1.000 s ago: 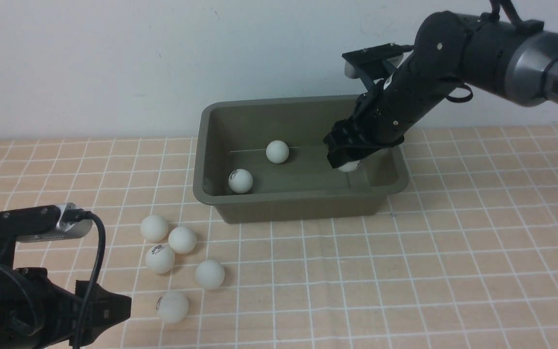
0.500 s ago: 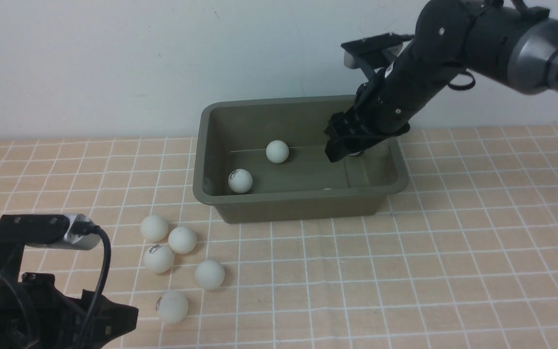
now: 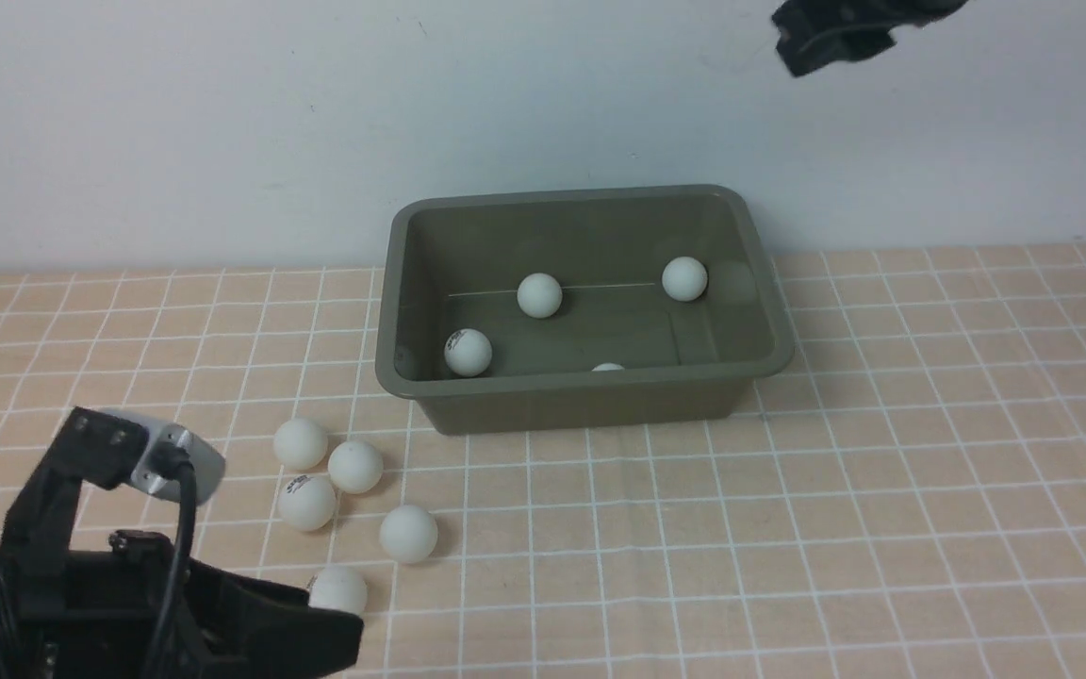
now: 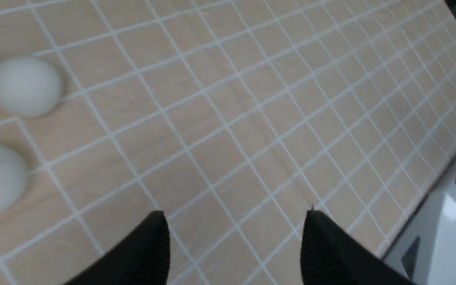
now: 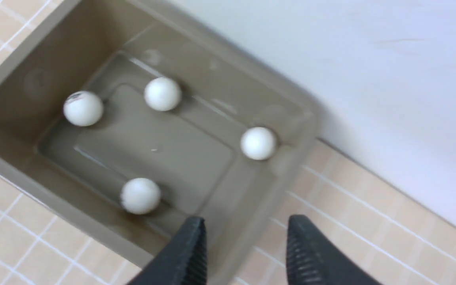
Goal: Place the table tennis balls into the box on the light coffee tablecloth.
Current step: 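Reach for and grasp a ping pong ball on the table beside the basket, then drop the ball into the bin, then reach for and grasp a ping pong ball on the table beside the basket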
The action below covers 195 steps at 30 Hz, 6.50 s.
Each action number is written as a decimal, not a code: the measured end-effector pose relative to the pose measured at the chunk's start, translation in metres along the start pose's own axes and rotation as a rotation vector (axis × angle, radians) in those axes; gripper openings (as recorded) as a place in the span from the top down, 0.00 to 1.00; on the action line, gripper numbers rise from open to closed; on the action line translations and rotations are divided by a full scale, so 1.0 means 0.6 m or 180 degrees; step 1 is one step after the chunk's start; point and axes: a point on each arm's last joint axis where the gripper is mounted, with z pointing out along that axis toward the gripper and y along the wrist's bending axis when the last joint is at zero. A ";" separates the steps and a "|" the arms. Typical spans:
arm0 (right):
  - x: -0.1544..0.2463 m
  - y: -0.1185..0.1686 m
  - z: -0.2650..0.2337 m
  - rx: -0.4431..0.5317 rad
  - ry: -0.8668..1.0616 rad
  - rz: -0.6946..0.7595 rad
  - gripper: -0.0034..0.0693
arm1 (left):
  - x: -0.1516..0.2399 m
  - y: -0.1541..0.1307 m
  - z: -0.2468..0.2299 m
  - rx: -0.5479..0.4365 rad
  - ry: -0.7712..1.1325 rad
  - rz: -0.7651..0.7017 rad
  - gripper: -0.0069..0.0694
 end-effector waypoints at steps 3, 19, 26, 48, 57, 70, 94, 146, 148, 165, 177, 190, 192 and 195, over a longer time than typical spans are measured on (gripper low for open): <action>0.002 -0.013 -0.024 0.0076 -0.0060 0.0042 0.64 | 0.004 -0.018 0.011 0.0177 0.0134 0.0164 0.45; 0.076 -0.008 -0.289 0.0594 -0.0752 -0.0038 0.66 | 0.050 -0.120 0.086 0.0339 0.0750 0.1008 0.46; 0.170 0.021 -0.341 0.0653 -0.0681 -0.0056 0.66 | 0.052 -0.069 0.111 -0.0469 0.0961 0.0201 0.46; 0.398 0.092 -0.333 0.0494 -0.0522 0.0376 0.66 | -0.094 0.018 0.070 -0.1307 0.0691 -0.0043 0.46; 0.397 0.096 -0.332 0.0395 -0.0542 0.0410 0.66 | -0.082 0.053 0.103 -0.1382 0.1099 0.0391 0.42; 0.395 0.101 -0.332 0.0273 -0.0575 0.0453 0.66 | -0.093 0.057 0.107 -0.1437 0.0927 0.0675 0.23; 0.392 0.109 -0.332 0.0100 -0.0634 0.0484 0.66 | -0.058 0.123 0.182 -0.1479 0.1360 0.0538 0.23; 0.391 0.109 -0.332 0.0108 -0.0655 0.0454 0.66 | -0.351 0.142 0.285 -0.1192 0.0833 0.1114 0.37; 0.391 0.109 -0.332 0.0108 -0.0655 0.0454 0.66 | -0.353 0.144 0.287 -0.1217 0.0781 0.1128 0.35; 0.391 0.109 -0.332 0.0101 -0.0656 0.0456 0.66 | -0.387 0.158 0.114 -0.2286 0.1508 0.0279 0.32; 0.391 0.109 -0.332 0.0102 -0.0656 0.0430 0.66 | -0.315 0.236 0.142 -0.1959 0.1608 -0.0449 0.32; 0.390 0.113 -0.332 0.0029 -0.0672 0.0449 0.66 | -0.278 0.290 0.203 -0.1926 0.1782 -0.0556 0.32; 0.390 0.113 -0.332 0.0022 -0.0674 0.0451 0.66 | -0.275 0.294 0.207 -0.1918 0.1798 -0.0568 0.32; 0.390 0.113 -0.332 0.0022 -0.0674 0.0451 0.66 | -0.269 0.300 0.214 -0.1910 0.1846 -0.0588 0.32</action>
